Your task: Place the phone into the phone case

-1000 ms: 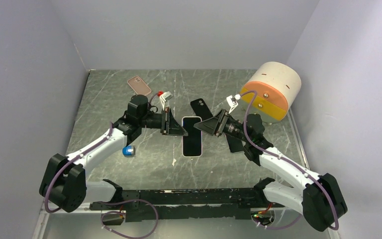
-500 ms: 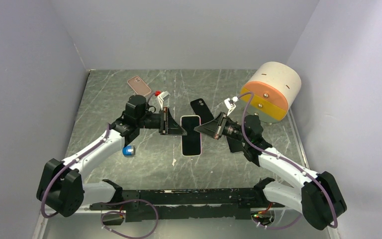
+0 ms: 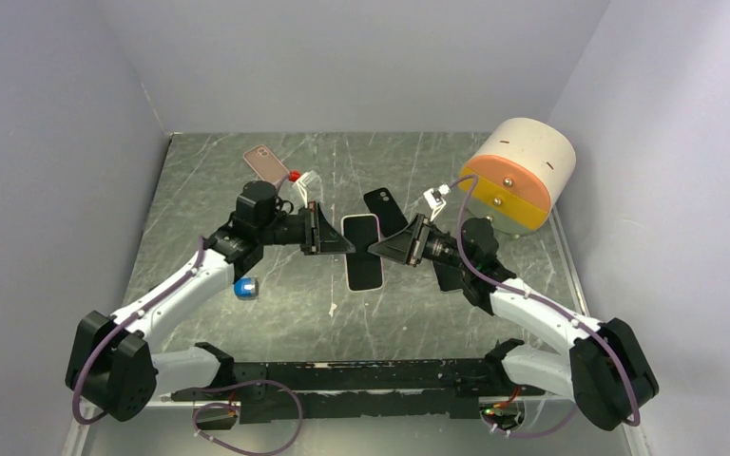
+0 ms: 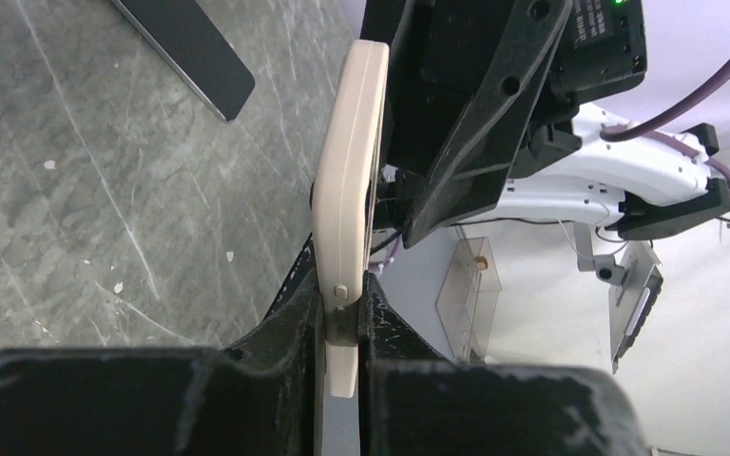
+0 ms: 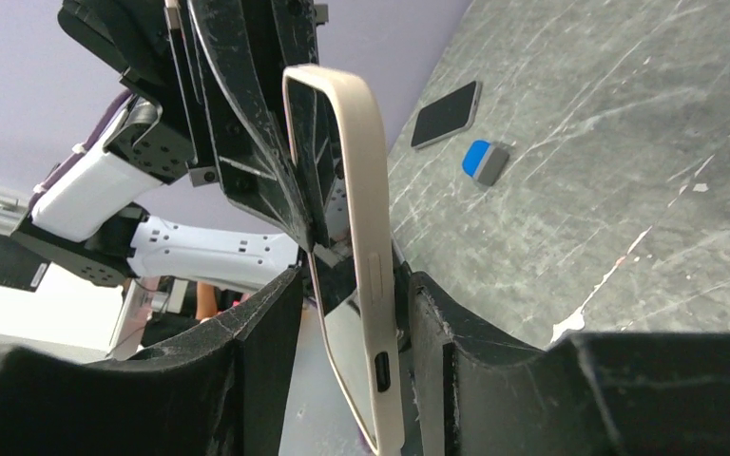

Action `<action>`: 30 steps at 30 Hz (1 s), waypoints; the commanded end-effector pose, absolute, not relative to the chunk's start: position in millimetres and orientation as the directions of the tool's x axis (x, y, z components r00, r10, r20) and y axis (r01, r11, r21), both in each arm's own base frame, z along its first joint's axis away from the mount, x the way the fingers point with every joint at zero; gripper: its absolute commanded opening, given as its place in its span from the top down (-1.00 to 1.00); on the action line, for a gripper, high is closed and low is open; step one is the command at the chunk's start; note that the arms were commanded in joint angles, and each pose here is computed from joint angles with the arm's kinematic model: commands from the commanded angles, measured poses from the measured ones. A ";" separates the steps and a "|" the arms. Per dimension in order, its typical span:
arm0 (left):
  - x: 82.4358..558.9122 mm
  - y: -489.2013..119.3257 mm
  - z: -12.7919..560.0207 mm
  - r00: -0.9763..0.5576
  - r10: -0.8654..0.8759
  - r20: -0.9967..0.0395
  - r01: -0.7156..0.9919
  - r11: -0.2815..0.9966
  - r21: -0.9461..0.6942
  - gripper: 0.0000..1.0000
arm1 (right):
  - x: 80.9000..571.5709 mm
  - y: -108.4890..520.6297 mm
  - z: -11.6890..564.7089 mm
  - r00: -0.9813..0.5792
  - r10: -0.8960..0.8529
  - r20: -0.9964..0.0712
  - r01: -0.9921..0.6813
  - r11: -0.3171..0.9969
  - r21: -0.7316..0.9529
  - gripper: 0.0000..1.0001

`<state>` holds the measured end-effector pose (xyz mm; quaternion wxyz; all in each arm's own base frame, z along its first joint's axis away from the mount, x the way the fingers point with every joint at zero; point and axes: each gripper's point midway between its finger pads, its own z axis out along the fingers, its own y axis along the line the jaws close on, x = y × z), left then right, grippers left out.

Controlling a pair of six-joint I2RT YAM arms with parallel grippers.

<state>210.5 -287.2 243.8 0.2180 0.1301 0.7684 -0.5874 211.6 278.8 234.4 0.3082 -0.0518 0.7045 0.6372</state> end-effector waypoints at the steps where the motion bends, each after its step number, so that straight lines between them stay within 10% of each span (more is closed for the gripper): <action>1: 214.5 -286.0 288.7 -0.803 -0.138 -0.580 0.545 0.224 -0.808 0.95 | 205.2 280.9 248.8 -0.785 0.303 -0.540 -0.528 0.129 0.839 0.04; 9: 217.6 -285.4 288.8 -0.800 -0.160 -0.579 0.539 0.233 -0.810 0.95 | 204.8 282.9 244.3 -0.794 0.290 -0.534 -0.521 0.127 0.844 0.16; 19: 224.7 -280.9 273.0 -0.808 -0.164 -0.566 0.501 0.316 -0.806 0.94 | 209.0 279.5 245.0 -0.778 0.320 -0.541 -0.521 0.153 0.840 0.99; 30: 227.0 -276.3 257.2 -0.828 -0.148 -0.540 0.455 0.386 -0.803 0.15 | 212.6 278.1 247.4 -0.768 0.352 -0.535 -0.517 0.152 0.842 1.00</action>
